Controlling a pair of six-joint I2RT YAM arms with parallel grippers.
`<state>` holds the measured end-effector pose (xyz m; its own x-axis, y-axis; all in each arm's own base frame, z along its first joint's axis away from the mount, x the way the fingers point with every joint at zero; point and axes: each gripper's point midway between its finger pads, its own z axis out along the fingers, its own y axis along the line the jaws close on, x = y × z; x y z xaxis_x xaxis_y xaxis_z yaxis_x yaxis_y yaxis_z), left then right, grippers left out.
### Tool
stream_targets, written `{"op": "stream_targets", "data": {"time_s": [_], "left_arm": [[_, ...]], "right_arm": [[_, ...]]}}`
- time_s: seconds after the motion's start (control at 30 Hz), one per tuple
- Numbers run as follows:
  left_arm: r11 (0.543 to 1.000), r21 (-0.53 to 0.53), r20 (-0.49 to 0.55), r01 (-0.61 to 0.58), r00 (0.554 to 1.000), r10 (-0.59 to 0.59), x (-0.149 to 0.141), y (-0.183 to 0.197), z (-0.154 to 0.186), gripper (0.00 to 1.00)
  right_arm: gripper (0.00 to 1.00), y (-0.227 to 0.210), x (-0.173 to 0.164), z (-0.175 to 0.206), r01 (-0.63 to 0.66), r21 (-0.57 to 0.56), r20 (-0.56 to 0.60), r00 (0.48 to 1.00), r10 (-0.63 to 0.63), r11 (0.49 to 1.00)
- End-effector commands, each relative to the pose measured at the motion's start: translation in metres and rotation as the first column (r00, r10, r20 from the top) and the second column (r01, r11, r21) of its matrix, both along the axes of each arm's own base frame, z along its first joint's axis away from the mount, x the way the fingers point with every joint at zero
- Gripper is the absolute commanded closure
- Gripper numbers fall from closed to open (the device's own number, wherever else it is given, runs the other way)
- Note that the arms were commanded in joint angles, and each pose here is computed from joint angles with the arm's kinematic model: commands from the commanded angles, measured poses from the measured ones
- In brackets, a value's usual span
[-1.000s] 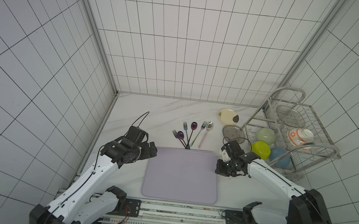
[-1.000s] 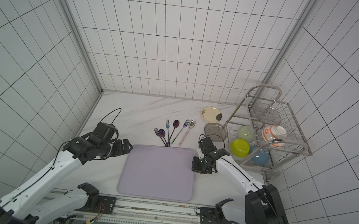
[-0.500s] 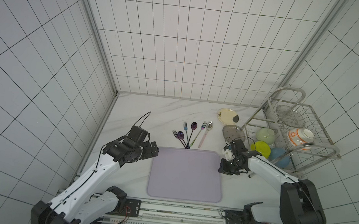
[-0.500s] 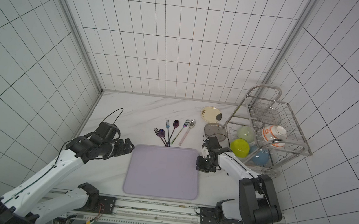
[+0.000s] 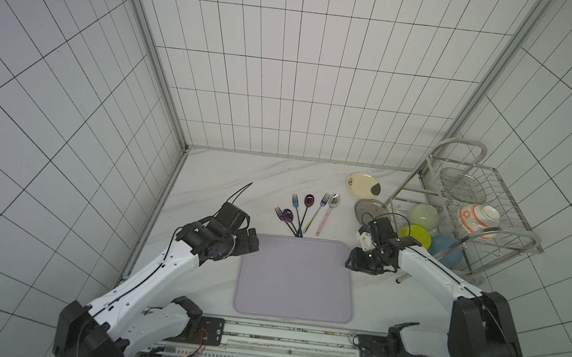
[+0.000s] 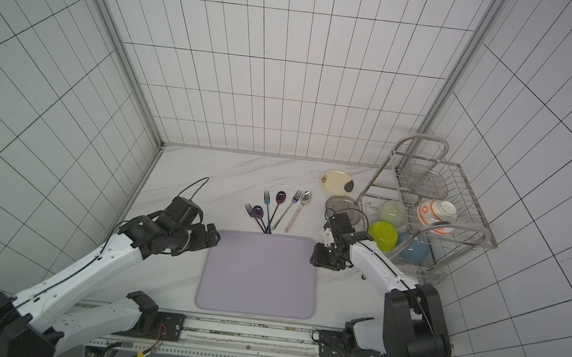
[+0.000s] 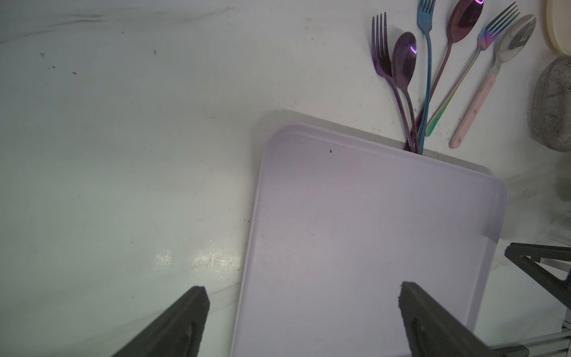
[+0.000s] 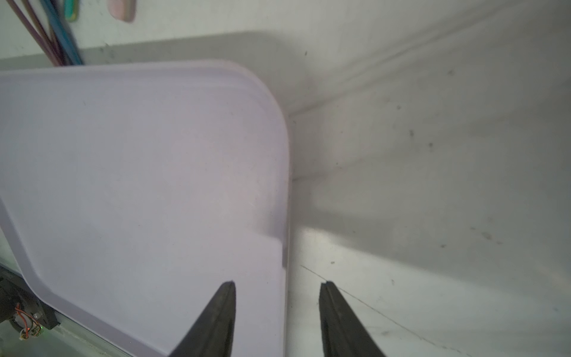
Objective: Set the spoon and fork side by side
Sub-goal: Move the tray to the center of the board.
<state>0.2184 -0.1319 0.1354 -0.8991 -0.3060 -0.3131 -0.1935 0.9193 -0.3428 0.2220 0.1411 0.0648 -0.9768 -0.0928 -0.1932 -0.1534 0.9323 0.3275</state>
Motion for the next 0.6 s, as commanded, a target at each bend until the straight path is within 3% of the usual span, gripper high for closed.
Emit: {"op": "stream_targets", "data": {"time_s": [0.0, 0.07, 0.2, 0.33, 0.57], "left_arm": [[0.997, -0.008, 0.043, -0.074, 0.996, 0.074, 0.021, -0.018, 0.008, 0.02], [0.995, 0.002, 0.027, -0.100, 0.995, 0.100, 0.029, -0.034, 0.005, 0.03], [0.983, 0.001, -0.030, -0.183, 0.983, 0.182, 0.053, -0.071, -0.005, 0.20], [0.969, 0.033, -0.070, -0.246, 0.966, 0.248, 0.082, -0.100, -0.020, 0.28], [0.946, 0.119, -0.166, -0.301, 0.934, 0.318, 0.121, -0.117, -0.057, 0.43]], "right_arm": [[0.49, -0.023, 0.000, 0.024, 0.089, -0.087, 0.031, 0.996, -0.087, 0.992], [0.49, -0.028, -0.002, 0.036, 0.100, -0.100, 0.051, 0.994, -0.096, 0.990], [0.52, -0.034, -0.010, 0.050, 0.103, -0.105, 0.075, 0.993, -0.095, 0.989], [0.56, -0.031, -0.016, 0.054, 0.085, -0.071, 0.093, 0.993, -0.079, 0.994], [0.58, -0.024, -0.019, 0.055, 0.097, -0.009, 0.101, 0.990, -0.095, 0.995]]}}
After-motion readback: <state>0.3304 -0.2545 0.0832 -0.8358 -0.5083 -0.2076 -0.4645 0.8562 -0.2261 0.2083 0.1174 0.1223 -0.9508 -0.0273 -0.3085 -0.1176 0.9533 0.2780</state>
